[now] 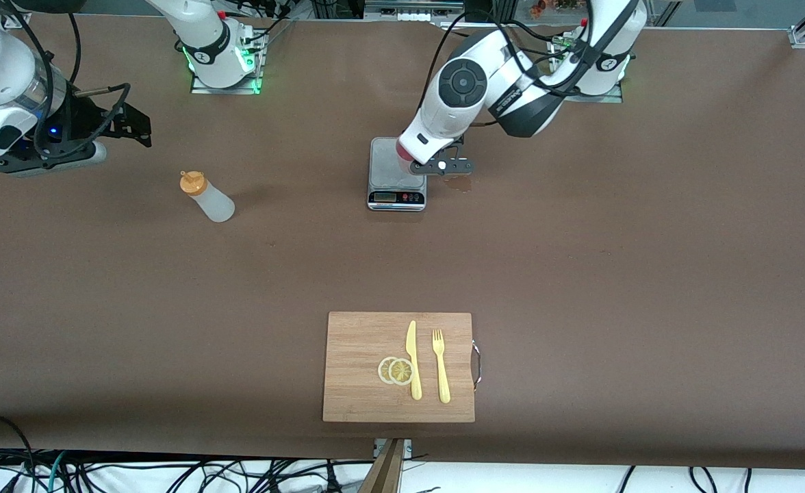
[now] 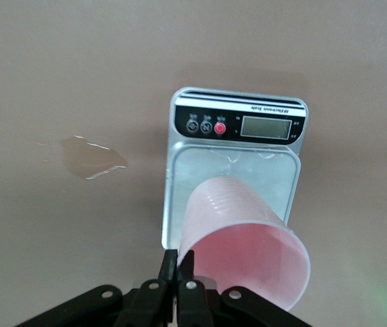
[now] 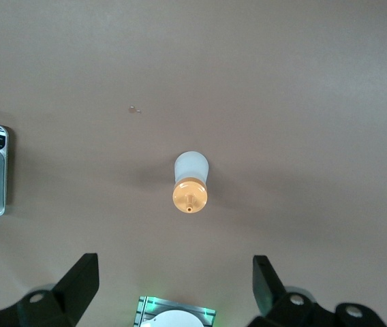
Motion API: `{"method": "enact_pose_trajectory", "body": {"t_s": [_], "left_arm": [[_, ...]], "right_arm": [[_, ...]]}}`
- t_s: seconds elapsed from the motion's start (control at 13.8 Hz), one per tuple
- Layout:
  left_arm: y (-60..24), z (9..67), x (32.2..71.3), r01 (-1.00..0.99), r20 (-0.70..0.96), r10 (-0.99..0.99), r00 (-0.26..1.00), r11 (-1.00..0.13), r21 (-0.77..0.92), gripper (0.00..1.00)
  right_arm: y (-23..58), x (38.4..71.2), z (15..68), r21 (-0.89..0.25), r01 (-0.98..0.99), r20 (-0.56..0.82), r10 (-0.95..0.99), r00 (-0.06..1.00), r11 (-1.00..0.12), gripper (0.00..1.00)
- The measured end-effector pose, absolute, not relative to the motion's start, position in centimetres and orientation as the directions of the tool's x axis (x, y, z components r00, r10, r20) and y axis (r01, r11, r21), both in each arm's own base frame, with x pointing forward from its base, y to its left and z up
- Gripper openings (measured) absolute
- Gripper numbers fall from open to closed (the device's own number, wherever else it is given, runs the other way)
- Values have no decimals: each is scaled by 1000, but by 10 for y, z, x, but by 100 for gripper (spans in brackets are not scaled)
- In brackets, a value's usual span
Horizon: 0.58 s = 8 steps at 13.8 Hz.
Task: Add sauce to pink cup with both arms
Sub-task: 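Carry the pink cup with the left gripper onto the scale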
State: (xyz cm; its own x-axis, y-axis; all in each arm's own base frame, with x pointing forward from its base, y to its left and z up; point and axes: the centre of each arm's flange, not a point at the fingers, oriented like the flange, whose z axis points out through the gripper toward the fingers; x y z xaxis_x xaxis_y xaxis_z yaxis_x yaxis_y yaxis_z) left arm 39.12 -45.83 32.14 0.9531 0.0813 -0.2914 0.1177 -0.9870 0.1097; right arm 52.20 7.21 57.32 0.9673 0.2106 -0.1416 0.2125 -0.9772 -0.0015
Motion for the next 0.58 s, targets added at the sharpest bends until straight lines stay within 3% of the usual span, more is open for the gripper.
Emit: {"method": "enact_pose_trajectory", "body": {"t_s": [0.36,0.51,0.58], "left_arm": [[-478,274,367,116,-264,96,960,-991,61,3],[-478,276,370,150,-263,130,956,-987,57,6],[-479,277,370,164,-263,144,954,-985,55,13]], "right_arm": [[72,522,573,-2,212,-142,210,967,-977,100],[72,522,573,-2,212,-142,210,967,-977,100],[72,522,573,-2,212,-142,210,967,-977,100]]}}
